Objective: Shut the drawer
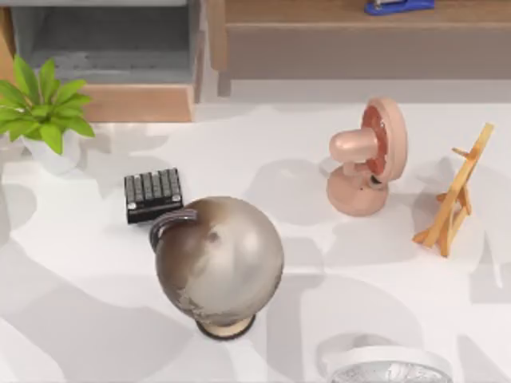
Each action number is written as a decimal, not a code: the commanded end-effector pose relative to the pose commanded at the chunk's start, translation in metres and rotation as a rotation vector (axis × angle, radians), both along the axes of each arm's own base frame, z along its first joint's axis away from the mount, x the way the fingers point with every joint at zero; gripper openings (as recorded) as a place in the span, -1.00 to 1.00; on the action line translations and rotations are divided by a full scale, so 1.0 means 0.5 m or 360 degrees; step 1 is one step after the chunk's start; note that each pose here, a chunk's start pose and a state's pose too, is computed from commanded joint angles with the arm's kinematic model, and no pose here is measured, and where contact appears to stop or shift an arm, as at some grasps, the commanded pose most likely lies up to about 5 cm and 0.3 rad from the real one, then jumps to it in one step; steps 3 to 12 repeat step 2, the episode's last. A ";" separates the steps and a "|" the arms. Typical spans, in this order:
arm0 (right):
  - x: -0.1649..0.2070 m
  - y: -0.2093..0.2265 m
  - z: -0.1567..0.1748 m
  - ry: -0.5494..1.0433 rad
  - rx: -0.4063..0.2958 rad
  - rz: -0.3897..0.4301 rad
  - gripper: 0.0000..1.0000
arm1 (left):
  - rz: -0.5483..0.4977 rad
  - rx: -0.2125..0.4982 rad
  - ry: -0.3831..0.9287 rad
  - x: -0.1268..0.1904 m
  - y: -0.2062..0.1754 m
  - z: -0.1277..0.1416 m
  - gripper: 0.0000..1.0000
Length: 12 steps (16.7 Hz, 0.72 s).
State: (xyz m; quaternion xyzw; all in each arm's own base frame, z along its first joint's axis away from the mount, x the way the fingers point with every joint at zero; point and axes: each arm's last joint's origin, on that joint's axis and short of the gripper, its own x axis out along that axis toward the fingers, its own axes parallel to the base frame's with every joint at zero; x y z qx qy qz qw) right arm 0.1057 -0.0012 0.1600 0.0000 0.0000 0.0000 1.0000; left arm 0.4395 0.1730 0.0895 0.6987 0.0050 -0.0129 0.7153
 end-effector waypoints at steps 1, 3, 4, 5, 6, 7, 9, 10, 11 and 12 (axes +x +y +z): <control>0.000 0.000 0.000 0.0000 0.0000 0.0000 1.00 | 0.0000 0.0000 0.0000 0.000 0.000 0.000 1.00; 0.000 0.000 0.000 0.0000 0.0000 0.0000 1.00 | 0.0000 0.0000 0.0000 0.000 0.000 0.000 1.00; 0.000 0.000 0.000 0.0000 0.0000 0.0000 1.00 | 0.0000 0.0000 0.0000 0.000 0.000 0.000 1.00; 0.000 0.000 0.000 0.0000 0.0000 0.0000 1.00 | 0.0000 0.0000 0.0000 0.000 0.000 0.000 1.00; 0.000 0.000 0.000 0.0000 0.0000 0.0000 1.00 | 0.0000 0.0000 0.0000 0.000 0.000 0.000 1.00; 0.000 0.000 0.000 0.0000 0.0000 0.0000 1.00 | 0.0000 0.0000 0.0000 0.000 0.000 0.000 1.00; 0.000 0.000 0.000 0.0000 0.0000 0.0000 1.00 | 0.0000 0.0000 0.0000 0.000 0.000 0.000 1.00; 0.000 0.000 0.000 0.0000 0.0000 0.0000 1.00 | 0.0000 0.0000 0.0000 0.000 0.000 0.000 1.00; 0.000 0.000 0.000 0.0000 0.0000 0.0000 1.00 | 0.0000 0.0000 0.0000 0.000 0.000 0.000 1.00; 0.000 0.000 0.000 0.0000 0.0000 0.0000 1.00 | 0.0000 0.0000 0.0000 0.000 0.000 0.000 1.00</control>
